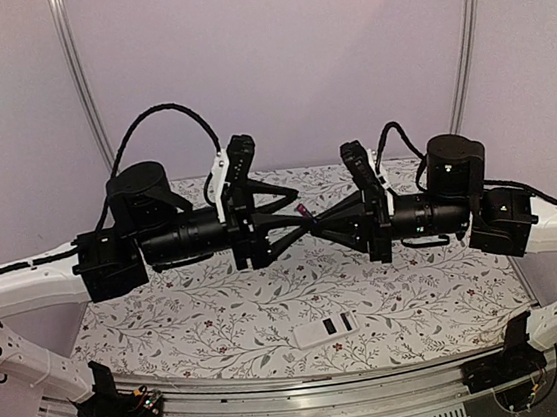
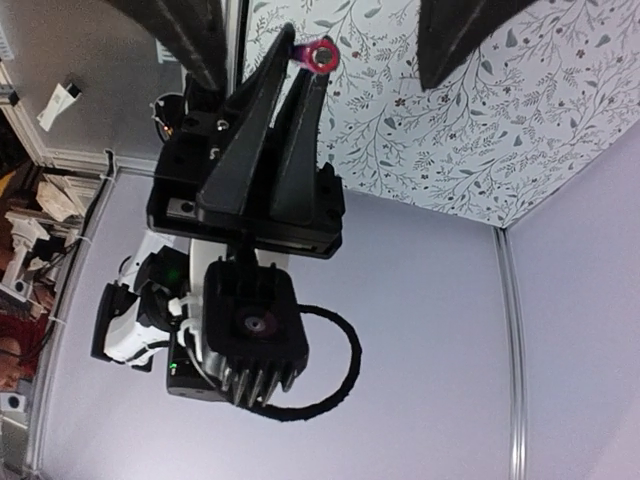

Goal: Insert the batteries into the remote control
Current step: Pass from the left arm to the right, then move the remote control without the battery cover to the center of the board.

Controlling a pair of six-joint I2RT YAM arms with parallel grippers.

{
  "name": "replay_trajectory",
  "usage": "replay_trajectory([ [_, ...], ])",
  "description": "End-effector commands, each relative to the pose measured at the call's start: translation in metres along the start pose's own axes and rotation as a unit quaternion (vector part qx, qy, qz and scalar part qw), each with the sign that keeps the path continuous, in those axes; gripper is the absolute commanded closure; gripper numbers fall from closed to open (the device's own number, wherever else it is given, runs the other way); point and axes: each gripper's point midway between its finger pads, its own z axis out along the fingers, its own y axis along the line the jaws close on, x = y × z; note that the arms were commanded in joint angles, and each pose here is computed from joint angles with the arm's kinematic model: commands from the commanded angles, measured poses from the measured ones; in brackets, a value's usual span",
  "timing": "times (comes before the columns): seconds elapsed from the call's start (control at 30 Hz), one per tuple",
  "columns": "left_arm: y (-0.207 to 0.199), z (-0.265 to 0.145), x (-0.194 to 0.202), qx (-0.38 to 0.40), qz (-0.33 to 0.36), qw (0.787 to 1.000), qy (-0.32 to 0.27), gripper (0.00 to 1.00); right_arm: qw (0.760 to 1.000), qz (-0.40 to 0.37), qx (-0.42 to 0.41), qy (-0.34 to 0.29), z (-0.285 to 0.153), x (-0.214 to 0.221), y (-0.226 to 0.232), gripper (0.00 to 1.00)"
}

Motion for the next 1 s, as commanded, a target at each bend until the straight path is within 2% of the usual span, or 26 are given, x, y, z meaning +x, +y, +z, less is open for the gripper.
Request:
replay_trajectory([
  [0.0, 0.017, -0.005, 0.019, -0.032, 0.008, 0.999, 0.029, 0.19, 0.996, 0.068, 0.044, 0.028, -0.004, 0.009, -0.012, 1.00],
  [0.07, 0.021, -0.011, 0.020, -0.048, 0.020, 0.998, 0.034, 0.06, 0.993, 0.088, 0.064, 0.042, -0.006, 0.018, -0.018, 1.00],
  [0.13, 0.028, -0.017, 0.030, -0.071, 0.037, 0.995, 0.054, 0.01, 0.987, 0.115, 0.092, 0.057, -0.010, 0.028, -0.027, 1.00],
  [0.3, 0.050, -0.021, 0.112, -0.115, 0.037, 0.971, 0.204, 0.00, 0.948, 0.228, 0.192, 0.111, -0.034, 0.067, -0.065, 1.00],
  [0.43, 0.048, -0.014, 0.183, -0.088, 0.016, 0.950, 0.298, 0.00, 0.906, 0.311, 0.247, 0.143, -0.055, 0.103, -0.085, 1.00],
  [0.53, 0.053, -0.009, 0.228, -0.083, 0.019, 0.931, 0.354, 0.00, 0.889, 0.338, 0.268, 0.153, -0.065, 0.120, -0.091, 1.00],
  [0.7, 0.052, 0.005, 0.276, -0.046, 0.026, 0.917, 0.394, 0.00, 0.872, 0.361, 0.281, 0.172, -0.071, 0.142, -0.094, 1.00],
  [0.83, 0.042, 0.013, 0.308, -0.009, -0.003, 0.903, 0.430, 0.00, 0.868, 0.367, 0.283, 0.179, -0.073, 0.151, -0.092, 1.00],
  [0.97, 0.040, 0.017, 0.330, -0.011, -0.015, 0.894, 0.448, 0.00, 0.866, 0.370, 0.285, 0.179, -0.076, 0.156, -0.091, 1.00],
])
